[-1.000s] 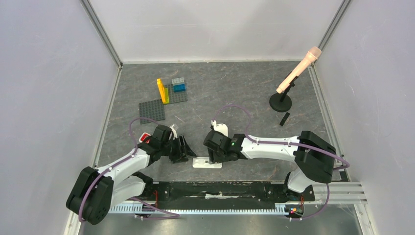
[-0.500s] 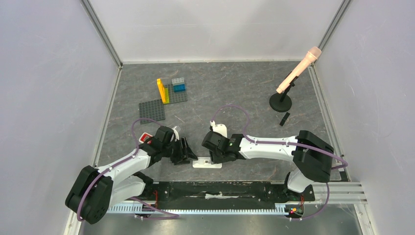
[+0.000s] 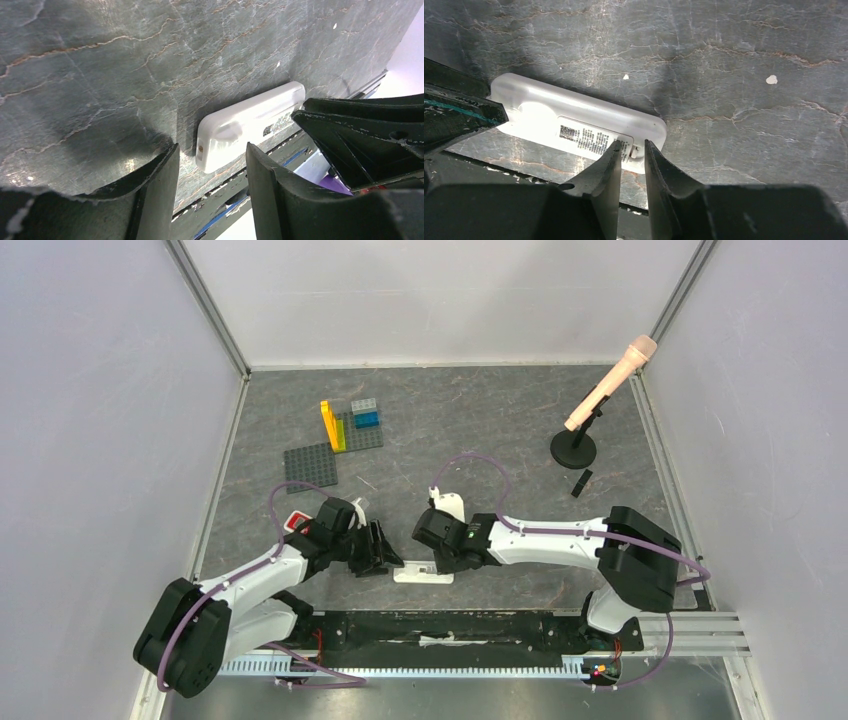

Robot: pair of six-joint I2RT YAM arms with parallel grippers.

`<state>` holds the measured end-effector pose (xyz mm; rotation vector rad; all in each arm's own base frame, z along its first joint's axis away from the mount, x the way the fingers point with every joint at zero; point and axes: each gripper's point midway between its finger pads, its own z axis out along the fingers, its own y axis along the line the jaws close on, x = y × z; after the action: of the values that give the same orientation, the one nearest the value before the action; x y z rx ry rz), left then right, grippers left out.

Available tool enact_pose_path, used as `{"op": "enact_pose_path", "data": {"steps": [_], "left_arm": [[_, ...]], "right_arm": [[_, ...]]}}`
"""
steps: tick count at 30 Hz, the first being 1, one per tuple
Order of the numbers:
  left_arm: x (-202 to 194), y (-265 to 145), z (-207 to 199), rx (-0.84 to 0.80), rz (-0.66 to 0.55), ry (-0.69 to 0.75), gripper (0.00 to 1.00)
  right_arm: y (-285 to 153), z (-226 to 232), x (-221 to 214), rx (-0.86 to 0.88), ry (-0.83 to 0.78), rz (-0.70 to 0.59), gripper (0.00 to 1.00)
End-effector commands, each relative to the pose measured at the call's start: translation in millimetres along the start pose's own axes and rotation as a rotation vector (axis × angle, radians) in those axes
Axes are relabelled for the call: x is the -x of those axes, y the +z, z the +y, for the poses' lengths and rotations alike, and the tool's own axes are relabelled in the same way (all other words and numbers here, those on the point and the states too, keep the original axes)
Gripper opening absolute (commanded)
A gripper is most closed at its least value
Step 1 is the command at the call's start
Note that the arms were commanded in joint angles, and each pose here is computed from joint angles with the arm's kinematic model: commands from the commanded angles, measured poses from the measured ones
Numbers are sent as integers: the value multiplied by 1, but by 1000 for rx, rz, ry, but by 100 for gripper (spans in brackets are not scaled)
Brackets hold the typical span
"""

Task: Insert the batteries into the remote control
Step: Load the battery cover into the remote control.

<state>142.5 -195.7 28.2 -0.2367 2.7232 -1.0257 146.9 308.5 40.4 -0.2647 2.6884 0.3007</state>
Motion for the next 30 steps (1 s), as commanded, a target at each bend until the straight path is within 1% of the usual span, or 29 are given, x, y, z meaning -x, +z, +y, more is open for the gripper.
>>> {"op": "enact_pose_path", "data": {"steps": [1,8,11,13,17,19,24,27,30], "left_arm": [[0,1,5,24,-9,-16,57],[0,1,5,23,-12,-16,57],[1,0,4,24,-15,-15,57],[3,-1,3,32,-19,-9,57],[17,-10,-1,77,-62,19,57],[27,-18,-3,112,-102,38,57],[53,-45,-12,171,-239,67,57],[63,-68,-20,182,-314,85,58],[68,-96,-23,209,-392,98,58]], "right_arm": [[5,0,-5,-25,-46,8,24],[13,1,-17,-36,-98,52,17],[10,5,-12,-33,-105,36,17],[6,6,-3,-41,-102,10,21],[-13,19,22,-7,-88,-74,38],[-24,23,34,14,-84,-116,45],[-54,26,54,80,-109,-204,57],[-68,23,58,133,-184,-246,61],[-72,25,49,221,-383,-248,66]]}}
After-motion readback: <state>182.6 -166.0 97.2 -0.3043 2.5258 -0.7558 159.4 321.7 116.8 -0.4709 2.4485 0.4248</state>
